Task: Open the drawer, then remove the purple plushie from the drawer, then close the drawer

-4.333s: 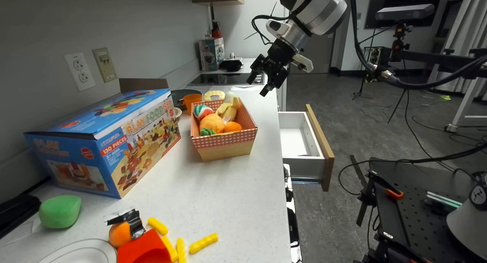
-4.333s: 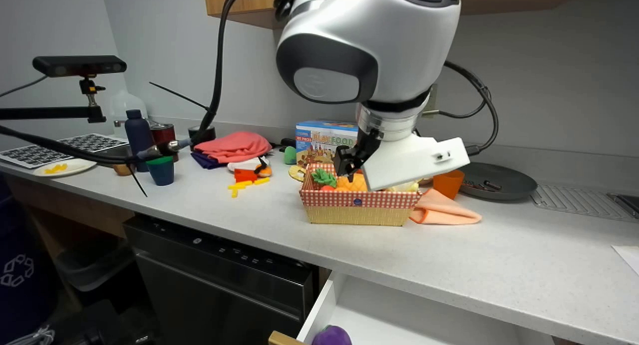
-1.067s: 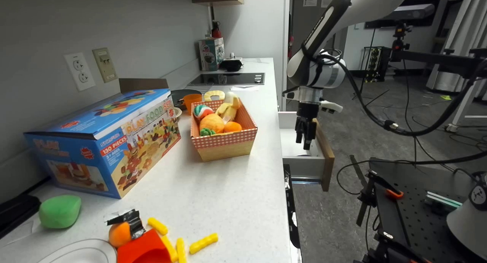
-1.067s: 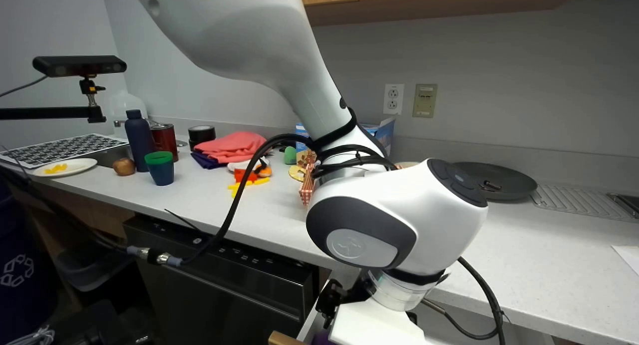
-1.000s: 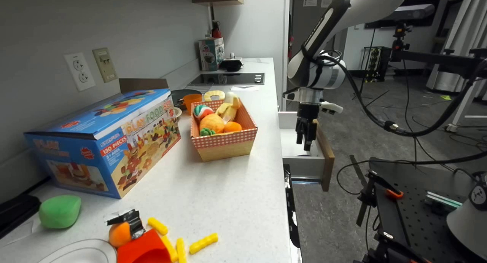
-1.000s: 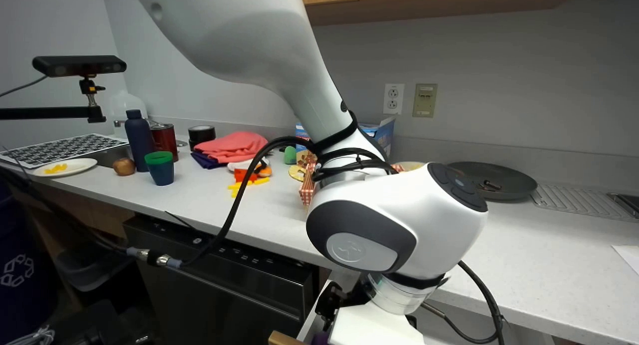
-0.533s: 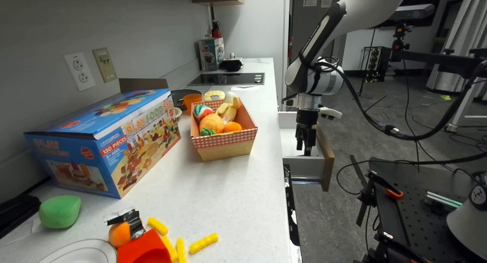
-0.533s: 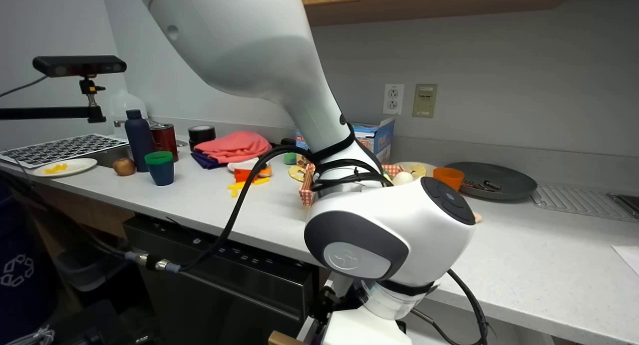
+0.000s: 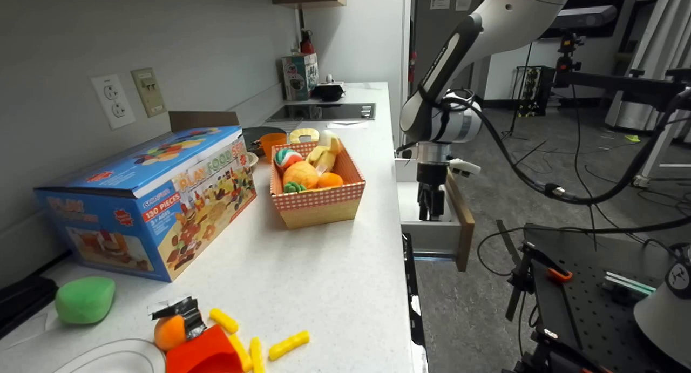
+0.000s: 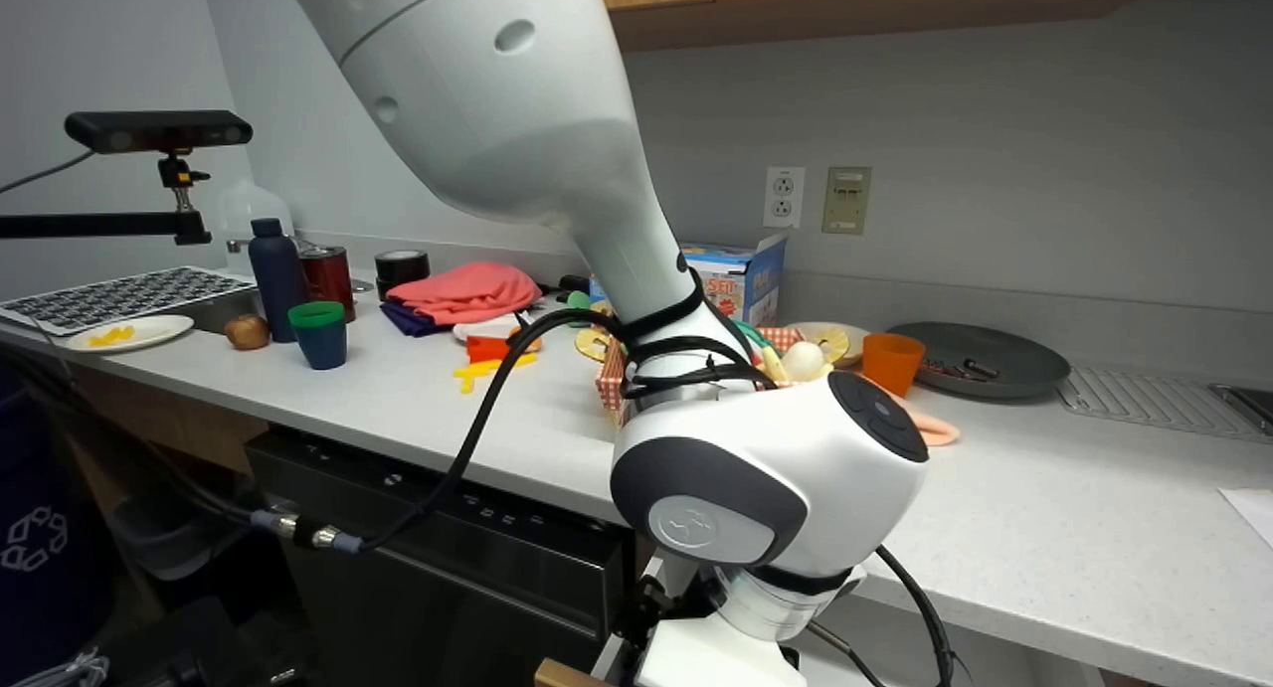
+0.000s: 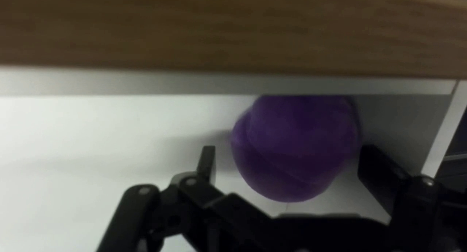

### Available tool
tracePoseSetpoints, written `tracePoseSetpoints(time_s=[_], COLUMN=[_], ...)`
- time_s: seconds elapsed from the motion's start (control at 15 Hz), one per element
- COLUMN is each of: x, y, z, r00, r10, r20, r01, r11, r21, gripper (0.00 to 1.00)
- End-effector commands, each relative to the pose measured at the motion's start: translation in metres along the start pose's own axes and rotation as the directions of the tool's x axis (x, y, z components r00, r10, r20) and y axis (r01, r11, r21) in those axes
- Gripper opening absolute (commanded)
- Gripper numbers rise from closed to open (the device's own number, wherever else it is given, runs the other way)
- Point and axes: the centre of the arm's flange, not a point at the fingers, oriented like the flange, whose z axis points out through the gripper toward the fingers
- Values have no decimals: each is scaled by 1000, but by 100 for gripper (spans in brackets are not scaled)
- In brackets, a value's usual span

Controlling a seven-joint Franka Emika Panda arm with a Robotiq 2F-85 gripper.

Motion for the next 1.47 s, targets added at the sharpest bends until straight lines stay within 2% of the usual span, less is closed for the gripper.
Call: tracePoseSetpoints(time_s=[0.0, 0.4, 0.67, 0.73, 0.87, 1.0, 1.2, 1.4], x=[2, 3, 3, 3, 3, 6, 27, 63], y=[8, -3, -24, -29, -40, -53, -74, -109], z=[7, -13, -65, -81, -115, -151, -205, -257], r00=[999, 999, 1000, 1000, 999, 994, 977, 940], r10=[33, 47, -2, -18, -53, -104, -202, -317], r20=[13, -4, -5, -7, -12, -26, -72, -130], r01=[-33, -47, 1, 17, 49, 92, 156, 209], r11=[999, 999, 992, 988, 974, 952, 899, 831], r21=[-4, -26, -124, -155, -220, -293, -410, -515], gripper=[74, 28, 3, 5, 3, 4, 5, 5])
